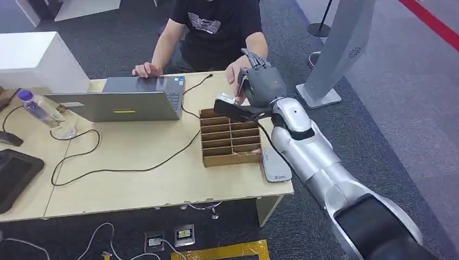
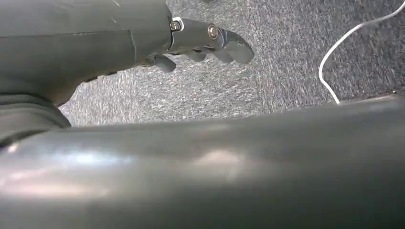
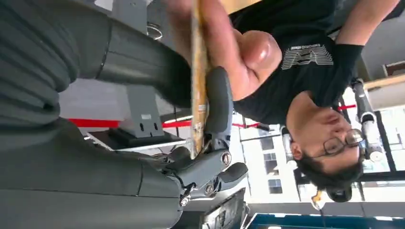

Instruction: Pass the card to the sensor for recognition and then transmit it.

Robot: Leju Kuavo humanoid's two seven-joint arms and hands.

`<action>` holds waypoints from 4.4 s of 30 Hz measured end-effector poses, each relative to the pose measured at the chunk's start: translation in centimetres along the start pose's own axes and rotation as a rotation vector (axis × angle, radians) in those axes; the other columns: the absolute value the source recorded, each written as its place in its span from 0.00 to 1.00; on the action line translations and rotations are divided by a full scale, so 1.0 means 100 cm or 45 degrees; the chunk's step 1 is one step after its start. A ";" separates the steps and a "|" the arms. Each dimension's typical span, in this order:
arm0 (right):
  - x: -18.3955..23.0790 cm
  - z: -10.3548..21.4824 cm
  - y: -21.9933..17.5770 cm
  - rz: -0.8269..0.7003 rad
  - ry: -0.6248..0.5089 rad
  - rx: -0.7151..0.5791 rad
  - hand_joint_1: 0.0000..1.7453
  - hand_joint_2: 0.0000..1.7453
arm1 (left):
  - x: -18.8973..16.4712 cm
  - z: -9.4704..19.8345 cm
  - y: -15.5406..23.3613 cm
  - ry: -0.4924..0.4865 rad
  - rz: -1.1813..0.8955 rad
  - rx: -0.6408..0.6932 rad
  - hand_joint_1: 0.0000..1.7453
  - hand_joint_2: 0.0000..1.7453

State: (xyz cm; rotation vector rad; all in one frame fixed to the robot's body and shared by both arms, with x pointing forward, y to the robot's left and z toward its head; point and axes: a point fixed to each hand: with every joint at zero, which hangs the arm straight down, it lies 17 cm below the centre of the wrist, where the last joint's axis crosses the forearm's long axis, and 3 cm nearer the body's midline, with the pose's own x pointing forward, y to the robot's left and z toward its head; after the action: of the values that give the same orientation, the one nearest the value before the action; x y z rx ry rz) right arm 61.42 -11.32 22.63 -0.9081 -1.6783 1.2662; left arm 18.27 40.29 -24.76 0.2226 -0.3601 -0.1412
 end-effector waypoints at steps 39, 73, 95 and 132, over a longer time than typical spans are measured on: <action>-0.076 0.091 0.019 -0.046 0.186 0.071 0.00 1.00 | -0.041 0.004 -0.001 0.073 0.034 0.011 0.00 0.00; -0.071 0.229 0.142 -0.018 0.317 0.172 0.00 1.00 | -0.047 0.004 0.009 0.113 0.066 0.089 0.00 0.00; -0.028 0.186 0.146 0.012 0.154 0.146 0.00 1.00 | -0.050 0.004 0.005 0.126 0.046 0.083 0.00 0.00; 0.017 0.150 0.152 0.117 -0.062 0.178 0.00 1.00 | -0.059 0.005 0.007 0.153 0.045 0.088 0.00 0.00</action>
State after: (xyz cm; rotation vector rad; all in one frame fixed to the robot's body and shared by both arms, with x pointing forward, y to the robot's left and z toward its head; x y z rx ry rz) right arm 47.98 -11.91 5.93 -0.8852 -1.5784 1.4586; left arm 12.67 41.93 -26.06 0.2912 -0.2492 -0.0801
